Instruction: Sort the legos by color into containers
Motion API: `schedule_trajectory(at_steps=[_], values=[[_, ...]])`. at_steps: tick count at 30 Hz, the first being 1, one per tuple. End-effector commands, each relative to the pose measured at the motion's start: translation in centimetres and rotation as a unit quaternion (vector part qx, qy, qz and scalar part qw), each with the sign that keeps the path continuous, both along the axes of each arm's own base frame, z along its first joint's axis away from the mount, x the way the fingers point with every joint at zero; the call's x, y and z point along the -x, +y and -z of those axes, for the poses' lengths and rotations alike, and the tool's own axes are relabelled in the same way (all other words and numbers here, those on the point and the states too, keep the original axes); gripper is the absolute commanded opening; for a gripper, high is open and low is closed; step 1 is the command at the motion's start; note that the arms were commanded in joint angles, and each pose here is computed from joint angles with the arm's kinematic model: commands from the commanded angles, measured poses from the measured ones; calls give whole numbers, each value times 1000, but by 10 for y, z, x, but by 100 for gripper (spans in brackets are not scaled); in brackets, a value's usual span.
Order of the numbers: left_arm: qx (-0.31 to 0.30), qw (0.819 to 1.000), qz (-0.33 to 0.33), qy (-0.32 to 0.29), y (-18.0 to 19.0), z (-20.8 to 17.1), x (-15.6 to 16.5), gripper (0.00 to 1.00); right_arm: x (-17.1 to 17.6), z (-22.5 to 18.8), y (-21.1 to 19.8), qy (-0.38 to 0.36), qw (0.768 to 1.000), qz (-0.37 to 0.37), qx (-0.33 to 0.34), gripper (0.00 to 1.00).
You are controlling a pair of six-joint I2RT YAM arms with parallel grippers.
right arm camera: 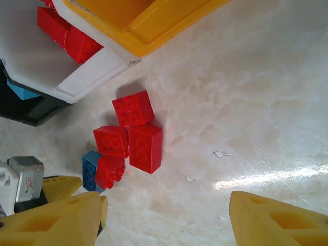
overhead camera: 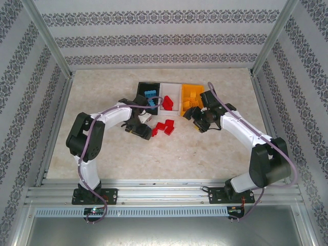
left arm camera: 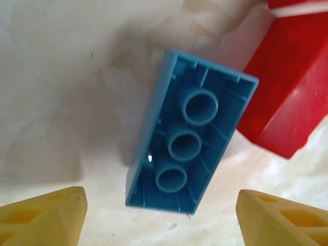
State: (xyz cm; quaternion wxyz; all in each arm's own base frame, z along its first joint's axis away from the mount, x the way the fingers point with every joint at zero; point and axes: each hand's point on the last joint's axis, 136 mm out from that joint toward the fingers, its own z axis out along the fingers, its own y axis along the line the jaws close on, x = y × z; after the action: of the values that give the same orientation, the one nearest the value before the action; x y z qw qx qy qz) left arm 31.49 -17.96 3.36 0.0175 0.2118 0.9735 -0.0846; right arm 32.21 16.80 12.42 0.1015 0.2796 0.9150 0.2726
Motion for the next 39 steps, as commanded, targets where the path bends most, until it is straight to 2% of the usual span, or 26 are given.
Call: schedule_trajectory(at_steps=[1,6,10,13,21,27,39], values=[[1,1000,16,-12,-8,1,-11,75,-12,-12,0,-17,1000,-3,3,67],[-2,1000,16,-3,-9,11,-13,70,-15,-15,2,-16,1000,-7,2,66],[-4,1000,14,0,-9,16,-15,59,-16,-15,4,-16,1000,-9,1,66],[-7,1000,15,6,-9,19,-14,54,-14,-13,6,-12,1000,-11,-1,66],[-6,1000,11,1,-5,12,-8,44,-13,-6,15,-7,1000,-19,-1,66],[-4,1000,3,-6,2,-2,6,40,-15,1,28,-3,1000,-27,-4,66],[24,999,-43,-6,20,-37,56,32,-29,18,79,3,998,-68,-10,66]])
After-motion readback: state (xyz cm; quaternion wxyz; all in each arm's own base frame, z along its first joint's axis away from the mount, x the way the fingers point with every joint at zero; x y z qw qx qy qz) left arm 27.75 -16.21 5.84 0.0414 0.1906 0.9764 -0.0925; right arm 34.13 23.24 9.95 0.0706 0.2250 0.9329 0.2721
